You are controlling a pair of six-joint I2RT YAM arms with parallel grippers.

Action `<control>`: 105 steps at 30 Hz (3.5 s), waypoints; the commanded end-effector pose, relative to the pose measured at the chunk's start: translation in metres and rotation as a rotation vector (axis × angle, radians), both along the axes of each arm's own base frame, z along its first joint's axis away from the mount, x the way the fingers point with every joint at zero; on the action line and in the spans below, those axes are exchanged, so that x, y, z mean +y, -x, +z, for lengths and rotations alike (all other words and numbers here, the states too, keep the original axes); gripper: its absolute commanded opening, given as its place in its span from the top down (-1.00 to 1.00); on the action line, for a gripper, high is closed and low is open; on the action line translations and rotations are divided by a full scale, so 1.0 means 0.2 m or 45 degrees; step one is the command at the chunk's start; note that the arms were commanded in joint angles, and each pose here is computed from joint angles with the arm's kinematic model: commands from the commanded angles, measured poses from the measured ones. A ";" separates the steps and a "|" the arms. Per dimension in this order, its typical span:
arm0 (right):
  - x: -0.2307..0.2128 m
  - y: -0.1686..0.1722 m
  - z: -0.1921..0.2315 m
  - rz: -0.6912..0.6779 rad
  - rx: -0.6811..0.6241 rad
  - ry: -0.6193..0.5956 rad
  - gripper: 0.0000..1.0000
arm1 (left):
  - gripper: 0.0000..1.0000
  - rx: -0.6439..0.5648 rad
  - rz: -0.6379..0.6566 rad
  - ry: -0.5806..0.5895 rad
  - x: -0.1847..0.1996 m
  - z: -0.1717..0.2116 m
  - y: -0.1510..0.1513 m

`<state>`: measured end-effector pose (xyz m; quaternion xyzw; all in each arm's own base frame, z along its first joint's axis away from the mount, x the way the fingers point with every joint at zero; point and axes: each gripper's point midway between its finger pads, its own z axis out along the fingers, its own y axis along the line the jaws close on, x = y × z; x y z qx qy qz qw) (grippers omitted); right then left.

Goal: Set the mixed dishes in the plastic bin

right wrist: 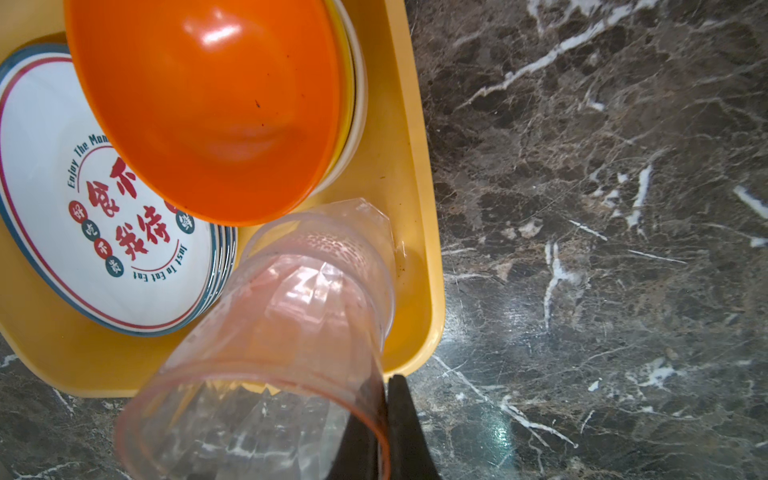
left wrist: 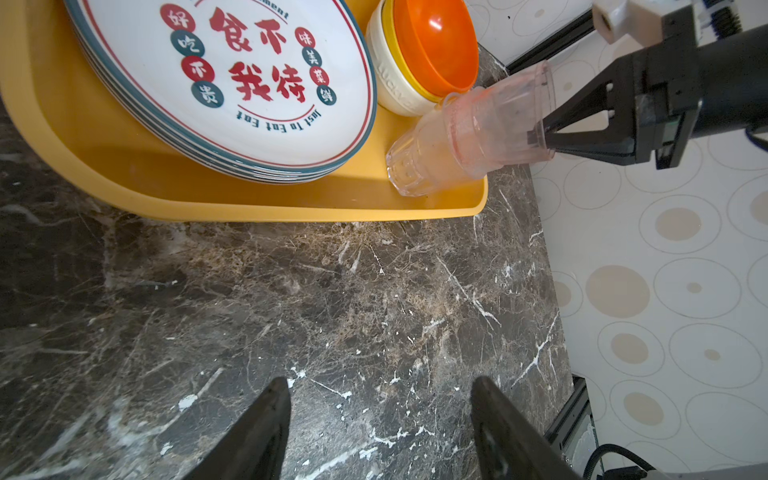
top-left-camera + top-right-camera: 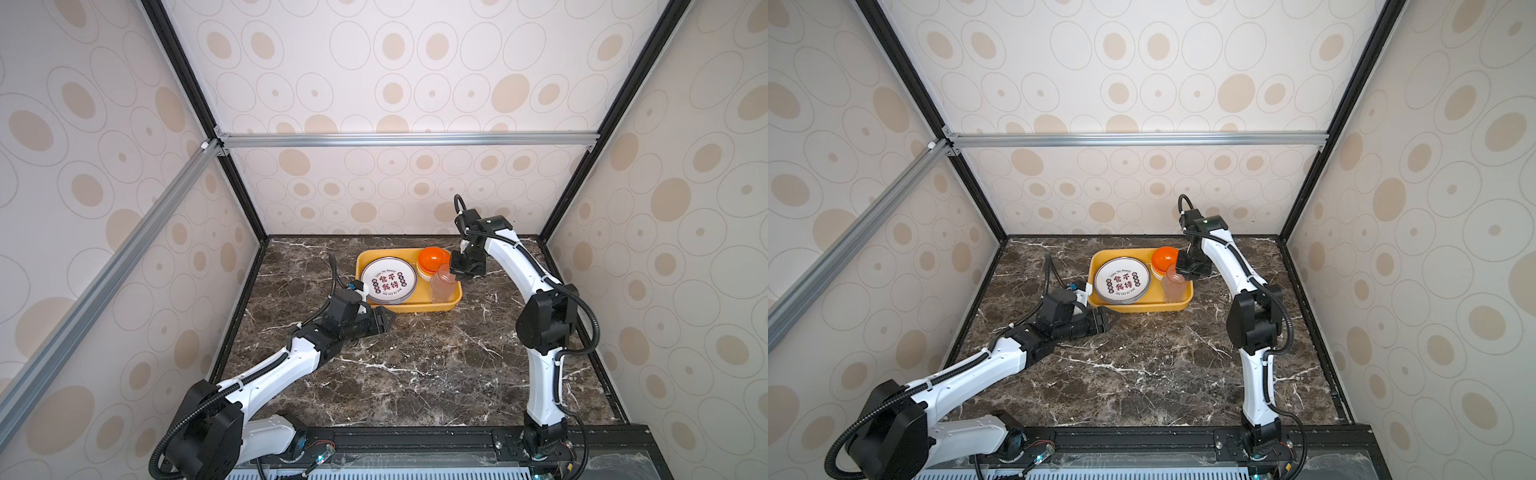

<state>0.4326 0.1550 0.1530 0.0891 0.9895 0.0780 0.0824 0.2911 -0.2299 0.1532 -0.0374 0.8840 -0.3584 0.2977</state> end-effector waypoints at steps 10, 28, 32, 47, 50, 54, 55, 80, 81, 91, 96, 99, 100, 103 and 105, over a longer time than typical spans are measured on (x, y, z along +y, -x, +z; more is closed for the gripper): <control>0.04 0.01 0.02 0.029 -0.001 -0.001 0.65 | -0.37 -0.027 0.033 0.029 0.03 0.05 0.00; 0.02 0.06 0.21 0.025 -0.140 -0.034 0.34 | -0.52 -0.071 0.095 -0.020 0.10 0.11 -0.02; 0.01 0.09 0.23 0.030 -0.181 -0.050 0.24 | -0.62 -0.090 0.126 -0.059 0.15 0.14 -0.05; -0.17 0.22 0.22 -0.027 -0.370 0.020 -0.99 | -0.96 -0.217 0.417 -0.369 0.57 0.27 -0.31; -0.24 0.24 0.20 -0.061 -0.410 0.052 -0.99 | -0.96 -0.293 0.524 -0.477 0.70 0.32 -0.35; -0.39 0.25 0.18 -0.139 -0.481 0.119 -0.99 | -0.96 -0.415 0.672 -0.627 0.87 0.36 -0.37; -0.42 0.25 0.18 -0.154 -0.503 0.143 -0.99 | -0.96 -0.437 0.701 -0.669 0.91 0.38 -0.37; -0.90 0.29 -0.16 -0.271 -1.179 0.846 -0.99 | -0.96 -0.845 1.170 -1.052 1.44 0.00 -0.24; -0.90 0.29 -0.16 -0.253 -1.183 0.831 -0.99 | -0.96 -0.855 1.136 -1.041 1.42 0.00 -0.25; -0.84 0.23 -0.29 -0.094 -1.339 0.617 -1.00 | -0.96 -0.944 0.866 -1.029 1.29 -0.10 -0.35; -0.89 0.20 -0.30 -0.148 -1.305 0.566 -0.99 | -0.96 -0.939 0.911 -1.023 1.33 -0.09 -0.38; -0.89 0.21 -0.32 -0.142 -1.242 0.553 -0.99 | -0.96 -0.943 0.913 -1.021 1.34 -0.09 -0.37; -0.89 0.21 -0.32 -0.141 -1.257 0.562 -0.99 | -0.96 -0.928 0.906 -1.020 1.33 -0.10 -0.37; -0.89 0.21 -0.31 -0.141 -1.259 0.560 -0.99 | -0.96 -0.941 0.903 -1.022 1.33 -0.10 -0.37; -0.89 0.21 -0.32 -0.138 -1.252 0.560 -0.99 | -0.96 -0.954 0.907 -1.027 1.32 -0.09 -0.37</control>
